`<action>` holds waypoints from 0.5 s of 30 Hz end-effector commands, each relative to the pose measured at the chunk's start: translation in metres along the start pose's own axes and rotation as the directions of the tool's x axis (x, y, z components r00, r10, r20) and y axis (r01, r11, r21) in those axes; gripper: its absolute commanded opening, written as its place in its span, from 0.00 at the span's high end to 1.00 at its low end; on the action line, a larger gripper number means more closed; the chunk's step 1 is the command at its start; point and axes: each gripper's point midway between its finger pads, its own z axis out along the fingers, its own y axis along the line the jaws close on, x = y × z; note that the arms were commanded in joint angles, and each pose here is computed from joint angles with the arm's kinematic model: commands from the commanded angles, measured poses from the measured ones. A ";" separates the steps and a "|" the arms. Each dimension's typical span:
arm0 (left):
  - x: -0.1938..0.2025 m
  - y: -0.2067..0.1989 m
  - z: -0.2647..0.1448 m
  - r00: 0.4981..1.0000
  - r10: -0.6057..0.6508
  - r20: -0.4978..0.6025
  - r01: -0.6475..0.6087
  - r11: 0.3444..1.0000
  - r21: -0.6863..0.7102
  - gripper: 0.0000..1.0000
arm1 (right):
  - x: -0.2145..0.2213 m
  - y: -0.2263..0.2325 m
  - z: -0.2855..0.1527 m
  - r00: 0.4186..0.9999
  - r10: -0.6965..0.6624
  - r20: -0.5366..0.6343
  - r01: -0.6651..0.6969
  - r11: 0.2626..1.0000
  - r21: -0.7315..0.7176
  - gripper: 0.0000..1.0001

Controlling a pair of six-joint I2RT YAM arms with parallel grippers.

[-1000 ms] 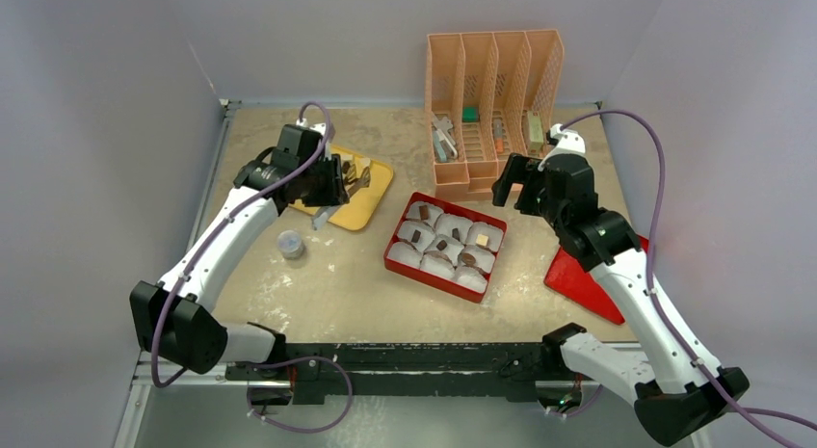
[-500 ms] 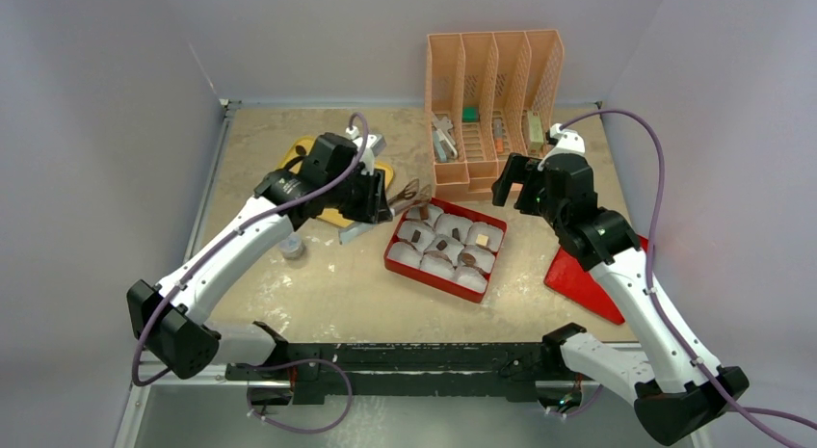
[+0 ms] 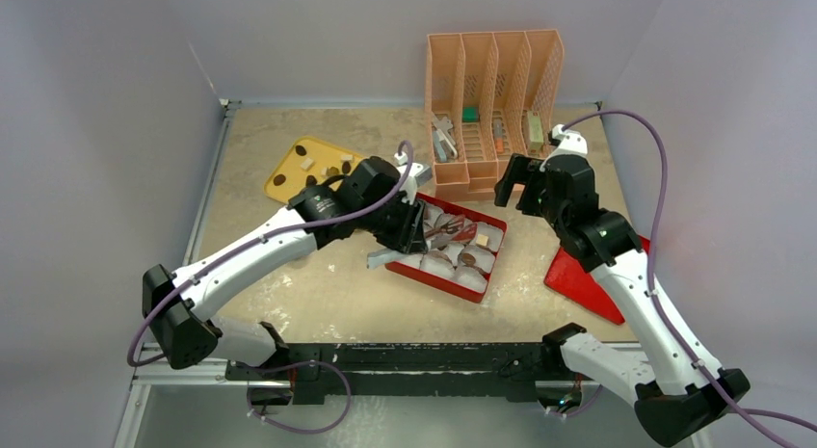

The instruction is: Pack the chocolate

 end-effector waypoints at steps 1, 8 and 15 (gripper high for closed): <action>-0.017 -0.030 0.004 0.997 0.023 0.067 -0.028 0.996 0.080 0.78 | -0.029 -0.004 -0.017 0.995 0.005 0.097 -0.006 1.000 0.016 0.01; 0.002 -0.046 0.026 0.999 0.038 0.011 -0.039 0.993 0.113 0.77 | -0.027 -0.006 -0.018 0.996 0.003 0.094 -0.006 1.000 0.025 0.01; 0.027 -0.044 0.041 0.995 0.060 -0.080 -0.053 0.994 0.093 0.76 | -0.028 -0.007 -0.019 0.995 0.000 0.098 -0.002 1.000 0.025 0.01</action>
